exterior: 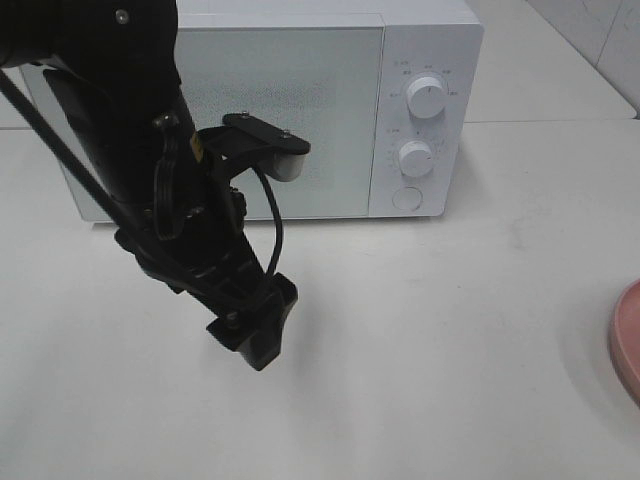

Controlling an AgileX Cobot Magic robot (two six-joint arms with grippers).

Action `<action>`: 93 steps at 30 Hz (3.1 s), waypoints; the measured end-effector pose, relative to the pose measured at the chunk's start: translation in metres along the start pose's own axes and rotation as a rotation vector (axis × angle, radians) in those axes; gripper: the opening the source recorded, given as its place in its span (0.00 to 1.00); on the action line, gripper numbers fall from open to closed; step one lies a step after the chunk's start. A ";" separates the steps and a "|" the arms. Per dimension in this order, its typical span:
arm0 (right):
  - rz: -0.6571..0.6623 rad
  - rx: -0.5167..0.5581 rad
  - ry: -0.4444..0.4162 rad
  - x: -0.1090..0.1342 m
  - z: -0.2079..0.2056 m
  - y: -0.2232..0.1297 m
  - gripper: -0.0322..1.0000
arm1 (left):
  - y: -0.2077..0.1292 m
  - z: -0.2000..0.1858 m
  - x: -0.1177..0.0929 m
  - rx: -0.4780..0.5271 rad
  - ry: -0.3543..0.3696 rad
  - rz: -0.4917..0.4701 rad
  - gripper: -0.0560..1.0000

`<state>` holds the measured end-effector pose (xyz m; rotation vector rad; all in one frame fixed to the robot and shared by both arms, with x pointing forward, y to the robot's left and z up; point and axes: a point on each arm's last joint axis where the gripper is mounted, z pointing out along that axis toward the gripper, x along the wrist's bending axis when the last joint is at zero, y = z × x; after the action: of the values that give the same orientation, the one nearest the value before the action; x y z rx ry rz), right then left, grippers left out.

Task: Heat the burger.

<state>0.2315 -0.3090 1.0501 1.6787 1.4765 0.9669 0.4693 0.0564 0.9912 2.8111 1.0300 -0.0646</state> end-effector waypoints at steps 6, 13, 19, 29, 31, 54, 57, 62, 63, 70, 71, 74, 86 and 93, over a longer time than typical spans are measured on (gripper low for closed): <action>0.000 0.000 0.000 0.000 0.000 0.000 0.76 | -0.006 -0.002 0.012 0.055 -0.004 -0.052 0.99; 0.000 0.000 0.000 0.000 0.000 0.000 0.76 | -0.027 -0.018 0.053 0.028 -0.080 -0.189 0.99; 0.000 0.000 0.000 0.000 0.000 0.000 0.76 | -0.071 -0.040 0.085 -0.023 -0.066 -0.340 0.99; 0.000 0.000 0.000 0.000 0.000 0.000 0.76 | -0.148 -0.079 0.120 -0.176 0.008 -0.650 0.99; 0.000 0.000 0.000 0.000 0.000 0.000 0.76 | -0.162 -0.086 0.120 -0.199 0.017 -0.708 0.99; 0.000 0.000 0.000 0.000 0.000 0.000 0.76 | -0.261 -0.085 0.034 -0.468 0.237 -0.740 0.99; 0.000 0.000 0.000 0.000 0.000 0.000 0.76 | -0.269 -0.088 0.027 -0.519 0.278 -0.749 0.99; 0.000 0.000 0.000 0.000 0.000 0.000 0.76 | -0.285 -0.094 0.015 -0.609 0.359 -0.780 0.99; 0.000 0.000 0.000 0.000 0.000 0.000 0.76 | -0.288 -0.095 0.012 -0.631 0.374 -0.774 0.99; 0.000 0.000 0.000 0.000 0.000 0.000 0.76 | -0.310 -0.103 -0.015 -0.842 0.456 -0.736 0.99; 0.000 0.000 0.000 0.000 0.000 0.000 0.76 | -0.310 -0.103 -0.015 -0.842 0.456 -0.736 0.99; 0.000 0.000 0.000 0.000 0.000 0.000 0.76 | -0.318 -0.104 -0.025 -0.917 0.488 -0.715 0.99; 0.000 0.000 0.000 0.000 0.000 0.000 0.76 | -0.327 -0.104 -0.035 -0.992 0.517 -0.693 0.99; 0.000 0.000 0.000 0.000 0.000 0.000 0.76 | -0.327 -0.104 -0.035 -0.992 0.517 -0.693 0.99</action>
<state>0.2315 -0.3090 1.0501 1.6787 1.4765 0.9669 0.2304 0.2961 1.0566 1.5212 1.5189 0.8661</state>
